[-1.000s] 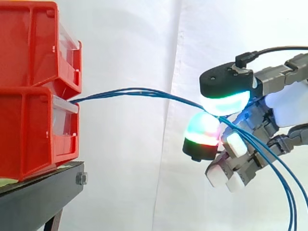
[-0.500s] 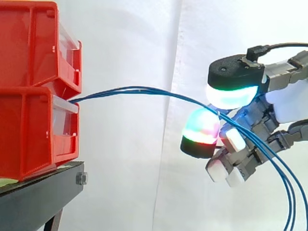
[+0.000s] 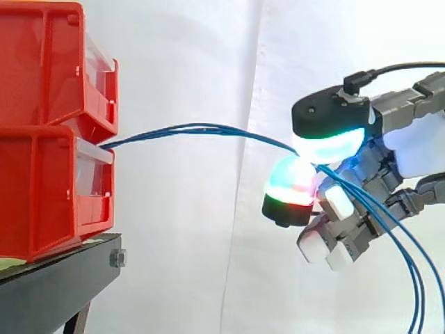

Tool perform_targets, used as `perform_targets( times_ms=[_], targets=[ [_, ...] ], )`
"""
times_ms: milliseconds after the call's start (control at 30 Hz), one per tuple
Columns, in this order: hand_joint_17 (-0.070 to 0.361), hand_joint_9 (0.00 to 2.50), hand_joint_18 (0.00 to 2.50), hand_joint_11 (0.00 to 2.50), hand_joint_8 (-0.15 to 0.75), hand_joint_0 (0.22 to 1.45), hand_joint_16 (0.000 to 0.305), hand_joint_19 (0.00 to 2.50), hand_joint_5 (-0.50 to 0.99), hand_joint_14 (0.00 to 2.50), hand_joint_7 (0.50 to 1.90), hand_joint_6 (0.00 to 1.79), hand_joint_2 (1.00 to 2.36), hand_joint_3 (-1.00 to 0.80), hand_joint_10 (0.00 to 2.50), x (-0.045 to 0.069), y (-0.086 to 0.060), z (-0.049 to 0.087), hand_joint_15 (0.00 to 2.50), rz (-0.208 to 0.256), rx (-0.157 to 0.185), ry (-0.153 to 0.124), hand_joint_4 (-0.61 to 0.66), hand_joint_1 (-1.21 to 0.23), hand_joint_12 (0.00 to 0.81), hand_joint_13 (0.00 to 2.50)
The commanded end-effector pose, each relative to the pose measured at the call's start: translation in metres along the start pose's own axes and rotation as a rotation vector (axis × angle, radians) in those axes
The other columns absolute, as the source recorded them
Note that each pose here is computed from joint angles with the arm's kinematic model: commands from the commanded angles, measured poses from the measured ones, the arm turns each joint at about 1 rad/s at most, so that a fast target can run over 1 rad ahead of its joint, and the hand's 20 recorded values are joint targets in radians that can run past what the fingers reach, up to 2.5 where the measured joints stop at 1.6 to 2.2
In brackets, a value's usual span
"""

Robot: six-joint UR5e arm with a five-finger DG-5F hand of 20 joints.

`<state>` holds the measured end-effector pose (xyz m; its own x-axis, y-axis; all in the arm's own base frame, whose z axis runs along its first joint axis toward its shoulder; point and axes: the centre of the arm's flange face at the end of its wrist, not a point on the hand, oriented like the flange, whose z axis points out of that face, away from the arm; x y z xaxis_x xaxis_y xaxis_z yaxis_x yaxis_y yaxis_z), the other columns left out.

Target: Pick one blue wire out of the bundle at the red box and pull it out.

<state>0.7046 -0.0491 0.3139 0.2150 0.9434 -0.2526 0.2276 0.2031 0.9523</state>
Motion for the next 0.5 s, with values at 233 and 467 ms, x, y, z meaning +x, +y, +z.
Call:
perform_targets(
  times_ms=[233,467],
  targets=[
    [0.131,1.03,0.46,0.66,0.236,0.61,0.058,0.59,-0.12,0.02,0.92,0.72,1.01,-0.28,0.03,0.0001,-0.0002,0.0002,0.46,0.000,0.000,0.000,0.25,-0.77,0.351,0.70],
    [0.140,1.08,0.47,0.55,0.244,0.63,0.062,0.60,-0.05,0.02,1.32,0.50,1.01,-0.19,0.02,-0.0002,0.0008,-0.0002,0.45,0.001,-0.002,0.000,0.29,-0.52,0.368,0.72]
  ],
)
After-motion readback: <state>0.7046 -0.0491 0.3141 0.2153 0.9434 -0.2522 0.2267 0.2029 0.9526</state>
